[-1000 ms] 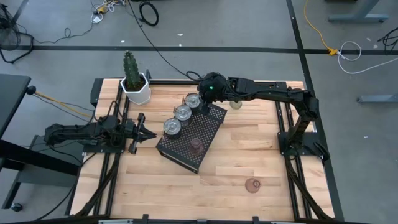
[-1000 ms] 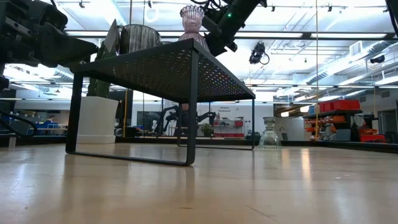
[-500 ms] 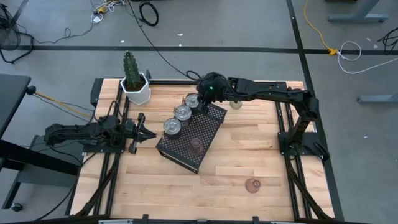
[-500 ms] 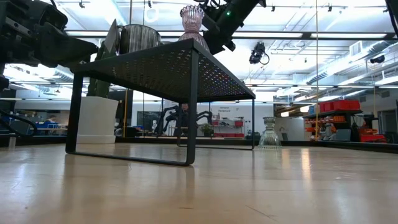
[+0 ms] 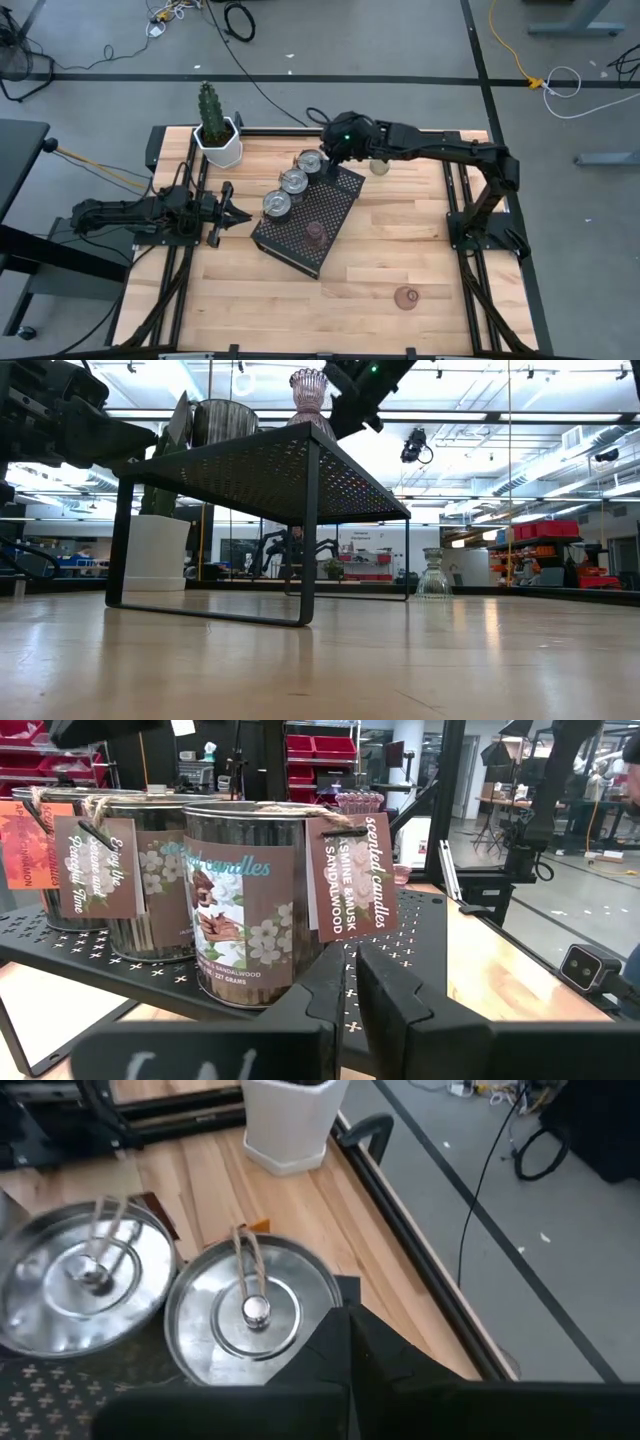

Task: Pick & Place candle stick holders
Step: Put the green candle holder on the shelf

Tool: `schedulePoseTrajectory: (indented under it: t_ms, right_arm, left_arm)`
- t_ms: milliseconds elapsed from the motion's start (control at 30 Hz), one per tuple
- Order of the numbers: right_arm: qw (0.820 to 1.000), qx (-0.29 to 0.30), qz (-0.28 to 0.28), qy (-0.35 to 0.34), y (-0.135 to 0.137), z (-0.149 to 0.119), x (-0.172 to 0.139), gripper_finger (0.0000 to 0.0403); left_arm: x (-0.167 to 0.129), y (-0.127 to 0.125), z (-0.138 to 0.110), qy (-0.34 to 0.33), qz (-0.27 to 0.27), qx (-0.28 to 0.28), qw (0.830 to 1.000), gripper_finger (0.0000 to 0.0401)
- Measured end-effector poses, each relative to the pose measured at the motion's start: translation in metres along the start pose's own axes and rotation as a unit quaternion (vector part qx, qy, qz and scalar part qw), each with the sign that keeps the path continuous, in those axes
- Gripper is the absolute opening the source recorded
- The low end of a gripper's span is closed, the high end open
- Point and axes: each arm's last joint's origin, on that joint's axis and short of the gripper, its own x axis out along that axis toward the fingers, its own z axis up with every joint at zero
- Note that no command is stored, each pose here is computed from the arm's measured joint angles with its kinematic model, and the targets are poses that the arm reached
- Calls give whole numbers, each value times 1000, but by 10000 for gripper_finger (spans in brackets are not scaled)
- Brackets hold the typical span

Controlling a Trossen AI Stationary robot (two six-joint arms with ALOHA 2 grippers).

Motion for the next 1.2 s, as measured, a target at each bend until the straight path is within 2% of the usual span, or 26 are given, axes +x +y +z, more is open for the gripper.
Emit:
schedulePoseTrajectory:
  t_ms: [400, 667, 1067, 1200]
  right_arm:
    - [1000, -17, 5, -16, -3, 4, -42, 9]
    - [1000, -5, 8, 2, -1, 0, -45, 10]
    - [999, -24, 18, 43, 8, -9, -50, 9]
    - [998, -25, 39, 54, 9, -11, -51, 9]
  left_arm:
    - [0, 0, 0, 0, 0, 0, 1000, 34]
    - [0, 0, 0, 0, 0, 0, 1000, 34]
    - [0, 0, 0, 0, 0, 0, 1000, 34]
    - [0, 0, 0, 0, 0, 0, 1000, 34]
